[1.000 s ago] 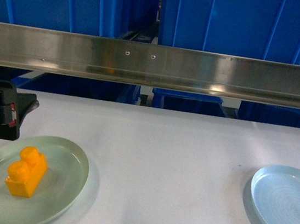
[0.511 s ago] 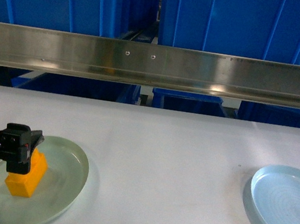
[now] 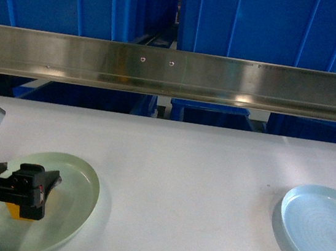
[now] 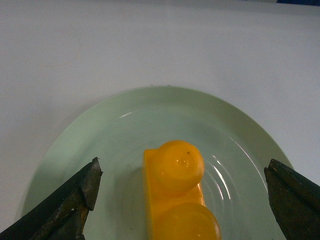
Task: Sort and place red and yellow blocks in left bins
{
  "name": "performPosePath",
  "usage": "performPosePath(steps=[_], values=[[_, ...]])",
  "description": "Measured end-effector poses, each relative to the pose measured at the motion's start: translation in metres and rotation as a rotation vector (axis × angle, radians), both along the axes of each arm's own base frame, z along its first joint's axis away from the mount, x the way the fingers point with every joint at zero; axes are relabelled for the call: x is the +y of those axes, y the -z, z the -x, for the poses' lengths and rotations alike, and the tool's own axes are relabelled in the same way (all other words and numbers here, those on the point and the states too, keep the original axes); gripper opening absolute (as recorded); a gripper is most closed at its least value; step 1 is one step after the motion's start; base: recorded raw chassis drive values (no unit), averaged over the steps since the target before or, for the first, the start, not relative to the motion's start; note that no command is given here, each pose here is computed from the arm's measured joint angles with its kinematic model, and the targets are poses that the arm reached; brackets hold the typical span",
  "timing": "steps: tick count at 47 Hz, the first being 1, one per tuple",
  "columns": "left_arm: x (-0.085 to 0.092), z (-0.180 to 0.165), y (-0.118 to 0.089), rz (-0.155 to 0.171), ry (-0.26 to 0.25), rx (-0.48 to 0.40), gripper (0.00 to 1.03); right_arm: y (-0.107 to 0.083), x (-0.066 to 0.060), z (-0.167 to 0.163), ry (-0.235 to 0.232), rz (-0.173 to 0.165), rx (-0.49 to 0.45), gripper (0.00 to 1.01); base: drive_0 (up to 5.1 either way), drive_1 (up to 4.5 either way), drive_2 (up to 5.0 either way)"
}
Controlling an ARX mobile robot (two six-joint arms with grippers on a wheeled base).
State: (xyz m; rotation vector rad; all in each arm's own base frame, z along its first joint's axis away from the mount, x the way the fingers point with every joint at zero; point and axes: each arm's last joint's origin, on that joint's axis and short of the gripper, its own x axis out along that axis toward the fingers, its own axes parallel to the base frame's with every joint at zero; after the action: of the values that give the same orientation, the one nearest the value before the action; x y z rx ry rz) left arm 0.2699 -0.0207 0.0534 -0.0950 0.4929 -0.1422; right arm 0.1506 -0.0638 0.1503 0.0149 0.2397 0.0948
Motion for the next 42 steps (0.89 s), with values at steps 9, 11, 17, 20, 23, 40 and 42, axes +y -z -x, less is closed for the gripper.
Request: performPosePath(steps=[9,11,17,20,23,40,42], values=[[-0.007,0.003,0.011,0.0,0.008,0.038,0.89,0.0,0.0,0.0,0.0,0.0,0.0,0.28,0.0,0.0,0.0],[-0.008,0.003,0.012,-0.006,0.004,0.045,0.83,0.0,0.0,0.0,0.0,0.0,0.0,0.28,0.0,0.0,0.0],[-0.008,0.004,0.017,-0.025,-0.022,0.058,0.62,0.0,0.0,0.0,0.0,0.0,0.0,0.28,0.0,0.0,0.0],[-0.007,0.004,0.018,-0.035,-0.034,0.058,0.33,0.0,0.0,0.0,0.0,0.0,0.0,0.28,0.0,0.0,0.0],[-0.006,0.005,0.008,-0.071,-0.053,0.03,0.27,0.0,0.0,0.0,0.0,0.0,0.0,0.28,0.0,0.0,0.0],[0.007,0.019,-0.062,-0.027,-0.051,-0.112,0.27,0.0,0.0,0.0,0.0,0.0,0.0,0.28,0.0,0.0,0.0],[0.007,0.021,-0.07,-0.024,-0.048,-0.132,0.27,0.0,0.0,0.0,0.0,0.0,0.0,0.28,0.0,0.0,0.0]])
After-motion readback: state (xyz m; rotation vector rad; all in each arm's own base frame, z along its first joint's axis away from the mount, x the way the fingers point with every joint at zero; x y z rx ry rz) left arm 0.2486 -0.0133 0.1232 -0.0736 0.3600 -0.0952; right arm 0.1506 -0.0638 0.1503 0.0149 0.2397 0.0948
